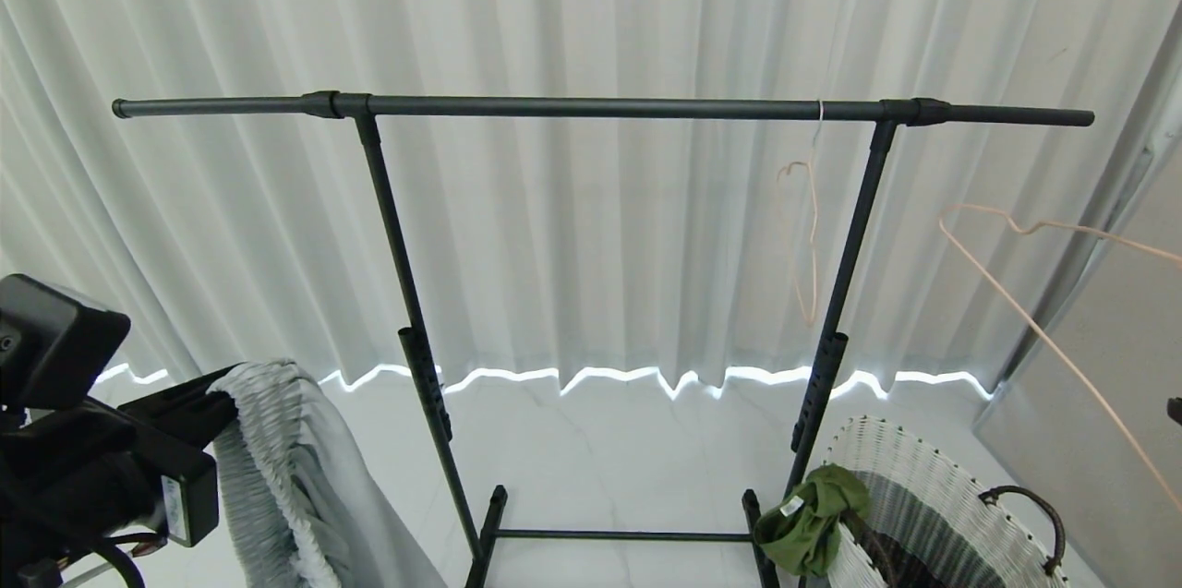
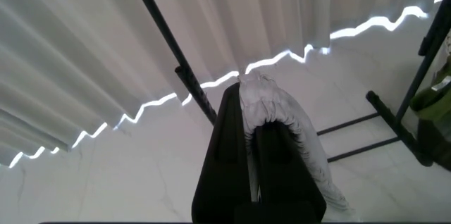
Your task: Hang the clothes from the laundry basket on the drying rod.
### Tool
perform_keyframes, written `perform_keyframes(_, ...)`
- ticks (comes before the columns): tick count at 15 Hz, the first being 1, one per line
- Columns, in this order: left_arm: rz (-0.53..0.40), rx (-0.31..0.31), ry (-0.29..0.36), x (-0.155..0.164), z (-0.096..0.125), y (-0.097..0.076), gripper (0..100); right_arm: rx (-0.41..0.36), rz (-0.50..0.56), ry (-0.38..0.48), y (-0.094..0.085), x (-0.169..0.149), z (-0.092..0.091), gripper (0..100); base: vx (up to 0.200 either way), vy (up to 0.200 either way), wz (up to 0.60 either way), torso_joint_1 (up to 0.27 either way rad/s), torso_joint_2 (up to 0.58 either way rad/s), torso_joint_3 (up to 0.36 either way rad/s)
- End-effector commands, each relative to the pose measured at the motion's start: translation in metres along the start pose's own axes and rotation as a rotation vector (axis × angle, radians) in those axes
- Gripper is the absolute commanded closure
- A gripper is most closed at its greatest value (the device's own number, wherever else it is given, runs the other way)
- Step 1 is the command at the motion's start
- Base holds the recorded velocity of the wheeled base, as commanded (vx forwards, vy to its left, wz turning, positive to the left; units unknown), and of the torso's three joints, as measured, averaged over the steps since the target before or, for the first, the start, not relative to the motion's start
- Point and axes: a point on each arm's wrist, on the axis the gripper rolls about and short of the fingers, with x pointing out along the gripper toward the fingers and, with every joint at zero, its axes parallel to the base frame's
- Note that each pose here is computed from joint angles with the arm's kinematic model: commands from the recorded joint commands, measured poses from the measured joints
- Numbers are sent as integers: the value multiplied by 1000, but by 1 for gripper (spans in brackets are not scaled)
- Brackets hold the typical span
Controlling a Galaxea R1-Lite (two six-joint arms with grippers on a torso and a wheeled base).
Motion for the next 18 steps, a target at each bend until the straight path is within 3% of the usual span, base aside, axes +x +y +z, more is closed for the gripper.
perform_keyframes(1, 1, 0, -5, 2, 4, 1, 100, -6, 28, 3, 2, 0, 0, 100, 0, 0, 0, 0, 0, 0)
perform_keyframes(3, 8, -1, -18, 4, 10, 2, 100, -33, 101, 43, 8, 4, -8, 100, 0, 0, 0, 0, 0, 0)
perform_keyframes(6, 16, -2, -19, 2, 9, 3, 100, -45, 126, 53, 12, 6, -9, 100, 0, 0, 0, 0, 0, 0)
perform_keyframes(18, -3, -1, 32, 1, -9, -2, 100, -54, 225, 34, 17, 3, -7, 100, 0, 183, 0, 2, 2, 1)
